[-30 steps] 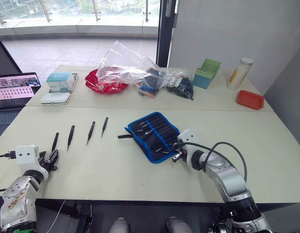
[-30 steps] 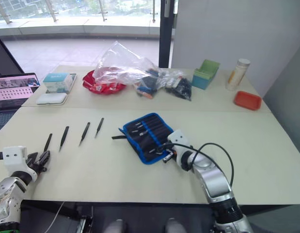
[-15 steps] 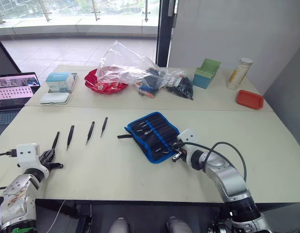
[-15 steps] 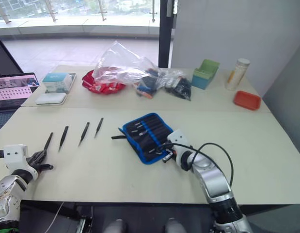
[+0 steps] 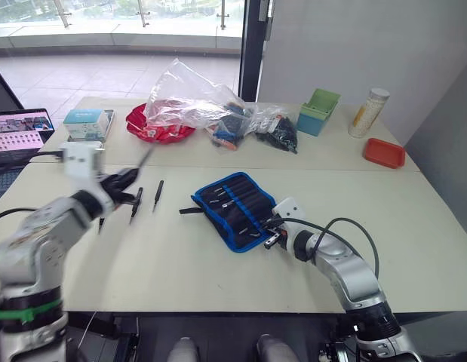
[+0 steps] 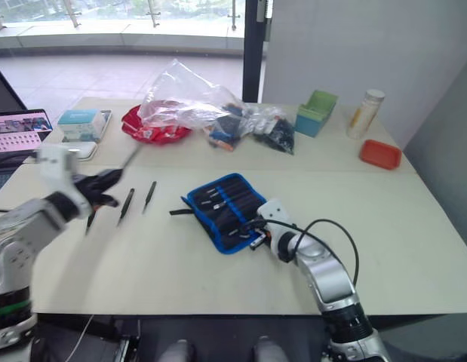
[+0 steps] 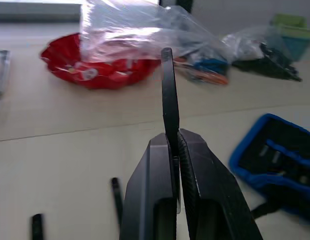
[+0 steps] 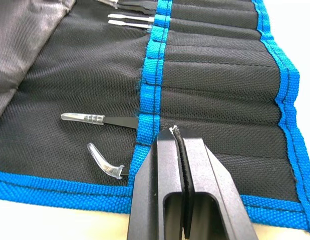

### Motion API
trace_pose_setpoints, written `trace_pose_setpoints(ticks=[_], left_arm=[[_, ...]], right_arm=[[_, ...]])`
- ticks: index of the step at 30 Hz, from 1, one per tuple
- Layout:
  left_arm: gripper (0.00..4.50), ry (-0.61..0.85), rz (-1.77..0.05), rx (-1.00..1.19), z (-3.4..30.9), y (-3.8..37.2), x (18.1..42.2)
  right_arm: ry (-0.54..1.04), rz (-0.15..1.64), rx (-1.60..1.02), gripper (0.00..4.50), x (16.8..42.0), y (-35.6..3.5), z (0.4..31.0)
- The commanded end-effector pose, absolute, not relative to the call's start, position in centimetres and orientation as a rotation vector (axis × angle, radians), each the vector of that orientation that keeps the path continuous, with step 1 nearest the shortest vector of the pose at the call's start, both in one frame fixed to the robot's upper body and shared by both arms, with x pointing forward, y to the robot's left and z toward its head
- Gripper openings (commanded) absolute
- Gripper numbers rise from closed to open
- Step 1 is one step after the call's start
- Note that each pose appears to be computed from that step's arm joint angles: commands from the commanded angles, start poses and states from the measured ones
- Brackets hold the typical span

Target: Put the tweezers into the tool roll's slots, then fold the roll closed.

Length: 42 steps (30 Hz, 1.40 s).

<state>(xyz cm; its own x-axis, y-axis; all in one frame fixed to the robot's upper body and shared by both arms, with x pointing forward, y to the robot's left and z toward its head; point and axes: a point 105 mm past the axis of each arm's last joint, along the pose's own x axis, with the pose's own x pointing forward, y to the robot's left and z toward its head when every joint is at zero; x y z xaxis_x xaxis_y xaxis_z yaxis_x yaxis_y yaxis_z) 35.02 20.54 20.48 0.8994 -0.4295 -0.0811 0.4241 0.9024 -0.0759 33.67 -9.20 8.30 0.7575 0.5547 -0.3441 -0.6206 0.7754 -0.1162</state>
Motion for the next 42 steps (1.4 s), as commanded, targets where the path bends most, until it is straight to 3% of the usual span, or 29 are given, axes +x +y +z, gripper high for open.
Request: trace_pose_setpoints(ticks=[1,4,7,11,18,27,42], left_arm=[[0.02,0.183,-0.683,-0.010,19.3,13.7,36.7],[0.02,0.233,-0.824,0.024,18.0,9.7,37.8],[0.02,0.310,-0.891,0.036,16.3,8.6,37.8],[0.02,0.386,-0.909,0.087,14.6,9.0,37.4],[0.02,0.399,-0.887,0.132,15.5,11.7,36.7],[0.02,0.493,-0.938,0.204,13.6,13.1,34.8],[0.02,0.509,-0.900,0.265,13.2,12.7,35.9]], right_arm=[[0.381,0.620,-0.227,0.00,33.5,-9.3,6.2],[0.377,0.619,-0.226,0.00,33.4,-9.1,6.2],[0.370,0.610,-0.227,0.00,33.4,-9.2,6.3],[0.365,0.580,-0.223,0.00,33.4,-9.7,6.3],[0.362,0.564,-0.216,0.00,33.2,-9.8,6.4],[0.360,0.559,-0.213,0.00,33.4,-9.8,6.4],[0.367,0.560,-0.211,0.00,33.0,-9.8,6.2]])
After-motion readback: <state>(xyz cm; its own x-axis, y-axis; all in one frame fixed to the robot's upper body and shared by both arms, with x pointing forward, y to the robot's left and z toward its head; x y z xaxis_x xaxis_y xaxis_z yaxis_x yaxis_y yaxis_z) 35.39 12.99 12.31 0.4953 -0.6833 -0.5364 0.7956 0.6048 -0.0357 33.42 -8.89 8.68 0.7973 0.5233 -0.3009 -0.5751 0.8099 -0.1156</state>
